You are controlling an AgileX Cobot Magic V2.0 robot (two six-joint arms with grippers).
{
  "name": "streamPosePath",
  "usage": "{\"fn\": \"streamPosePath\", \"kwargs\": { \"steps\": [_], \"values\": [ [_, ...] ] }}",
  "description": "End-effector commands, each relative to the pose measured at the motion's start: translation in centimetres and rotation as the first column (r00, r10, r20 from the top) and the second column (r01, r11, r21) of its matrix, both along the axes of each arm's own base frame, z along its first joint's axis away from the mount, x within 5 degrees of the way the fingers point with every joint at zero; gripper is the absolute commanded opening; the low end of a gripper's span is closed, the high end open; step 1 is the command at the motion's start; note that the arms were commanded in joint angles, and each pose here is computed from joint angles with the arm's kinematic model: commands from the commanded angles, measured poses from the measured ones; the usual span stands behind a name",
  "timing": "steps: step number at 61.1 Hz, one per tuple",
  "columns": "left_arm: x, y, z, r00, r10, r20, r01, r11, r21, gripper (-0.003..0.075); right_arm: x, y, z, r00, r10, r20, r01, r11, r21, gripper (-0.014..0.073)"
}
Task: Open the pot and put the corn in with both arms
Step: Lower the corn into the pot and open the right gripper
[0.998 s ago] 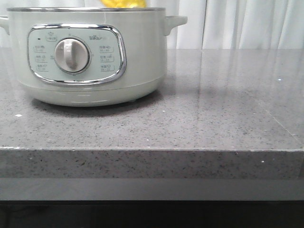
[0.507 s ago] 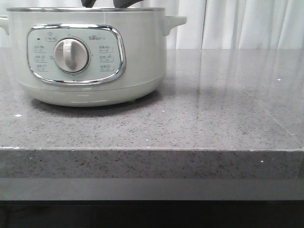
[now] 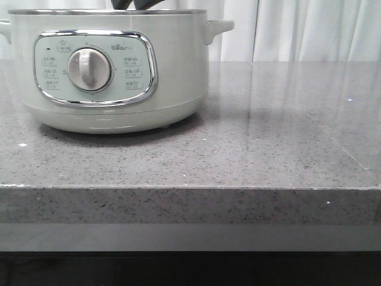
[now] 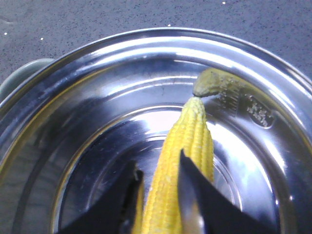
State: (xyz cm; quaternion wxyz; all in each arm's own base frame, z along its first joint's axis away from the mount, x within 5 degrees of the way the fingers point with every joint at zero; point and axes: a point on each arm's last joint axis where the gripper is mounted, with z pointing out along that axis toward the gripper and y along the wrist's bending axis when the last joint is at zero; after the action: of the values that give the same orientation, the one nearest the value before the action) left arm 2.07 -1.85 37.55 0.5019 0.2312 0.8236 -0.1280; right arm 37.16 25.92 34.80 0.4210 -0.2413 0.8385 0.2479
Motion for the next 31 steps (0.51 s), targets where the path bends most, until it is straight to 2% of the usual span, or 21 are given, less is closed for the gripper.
{"fn": "streamPosePath", "kwargs": {
  "steps": [1,6,19,31],
  "values": [
    [0.2,-0.2,2.1,0.991,0.003,0.132,0.009,0.996,-0.092,0.0148,-1.3,-1.1,5.1,0.991,-0.024,0.133,0.011,0.995,0.095,0.0028],
    [0.2,-0.2,2.1,0.991,0.003,0.132,0.009,0.996,-0.092,0.0148,-1.5,-1.3,5.7,0.989,-0.026,0.145,0.011,0.995,0.101,-0.0075],
    [0.2,-0.2,2.1,0.991,0.003,0.132,0.009,0.996,-0.092,0.0148,-2.0,-4.1,8.2,0.975,-0.073,0.208,0.054,0.994,0.095,-0.0069],
    [0.2,-0.2,2.1,0.991,0.003,0.132,0.009,0.996,-0.092,0.0148,-3.3,-9.0,10.0,0.951,-0.165,0.263,0.15,0.986,0.077,-0.0069]
  ]
}}
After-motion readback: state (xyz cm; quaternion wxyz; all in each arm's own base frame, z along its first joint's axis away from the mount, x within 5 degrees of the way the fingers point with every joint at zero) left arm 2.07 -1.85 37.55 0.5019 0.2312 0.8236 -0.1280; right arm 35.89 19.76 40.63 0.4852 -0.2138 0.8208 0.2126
